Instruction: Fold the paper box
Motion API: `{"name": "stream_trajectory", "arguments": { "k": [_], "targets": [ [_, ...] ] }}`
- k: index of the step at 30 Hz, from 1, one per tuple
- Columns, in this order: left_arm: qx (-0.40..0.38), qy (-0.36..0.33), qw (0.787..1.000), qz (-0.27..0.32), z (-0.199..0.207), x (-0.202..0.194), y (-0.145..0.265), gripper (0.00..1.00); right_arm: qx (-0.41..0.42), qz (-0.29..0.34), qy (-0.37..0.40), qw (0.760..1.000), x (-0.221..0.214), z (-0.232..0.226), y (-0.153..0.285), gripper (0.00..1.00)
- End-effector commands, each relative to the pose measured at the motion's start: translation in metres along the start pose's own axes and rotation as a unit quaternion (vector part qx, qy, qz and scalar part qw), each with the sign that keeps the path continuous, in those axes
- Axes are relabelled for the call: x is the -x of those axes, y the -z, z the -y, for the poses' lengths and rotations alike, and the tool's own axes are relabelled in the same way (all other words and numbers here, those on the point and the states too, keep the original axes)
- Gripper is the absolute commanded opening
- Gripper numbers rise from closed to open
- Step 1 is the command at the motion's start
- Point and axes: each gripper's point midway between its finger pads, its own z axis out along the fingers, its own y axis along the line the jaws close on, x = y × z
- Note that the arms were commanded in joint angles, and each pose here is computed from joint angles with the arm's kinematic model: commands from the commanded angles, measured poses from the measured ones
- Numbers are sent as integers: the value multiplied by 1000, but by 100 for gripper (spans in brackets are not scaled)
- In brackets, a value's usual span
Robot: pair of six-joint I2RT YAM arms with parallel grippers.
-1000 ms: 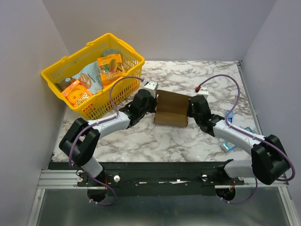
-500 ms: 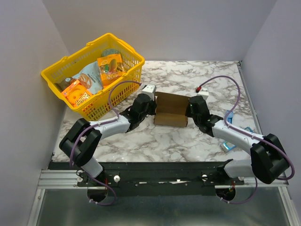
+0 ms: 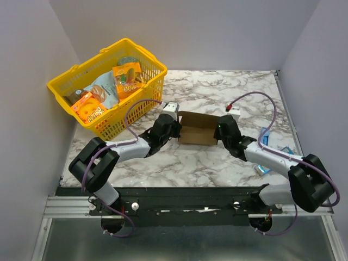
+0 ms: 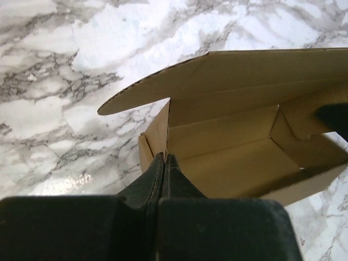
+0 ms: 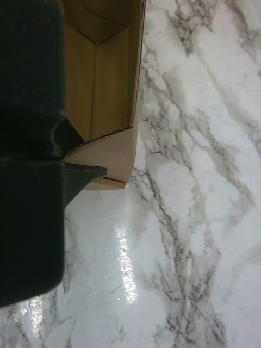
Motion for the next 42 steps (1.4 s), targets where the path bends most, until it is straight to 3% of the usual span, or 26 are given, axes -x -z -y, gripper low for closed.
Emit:
{"name": "stream_trajectory", "arguments": {
  "k": [1,8,11,18,21,27,35,41,42],
  "targets": [
    [-3,1,997,-77,-5,-57,16,0,7,-47,-1,999,-36,1,7,1],
    [-1,-2,997,-81,-6,-69,22,0,0,-55,-1,998,-44,5,11,1],
    [9,-17,997,-74,-9,-64,23,0,3,-53,0,999,-38,5,17,9],
    [43,-51,996,-54,-20,-62,30,0,54,-48,10,997,-25,-3,43,61],
    [53,-59,996,-44,-21,-61,32,0,90,-63,15,994,-29,-10,56,70],
    [79,-72,994,-30,-28,-64,33,0,174,-104,45,978,-44,-25,83,76],
    [102,-89,991,-13,-34,-67,35,0,291,-90,74,950,-16,-42,147,79],
    [127,-124,984,6,-39,-69,34,0,289,-60,57,954,14,-41,167,78],
    [125,-130,984,13,-36,-70,35,0,286,-47,48,956,30,-45,170,74]
  ]
}}
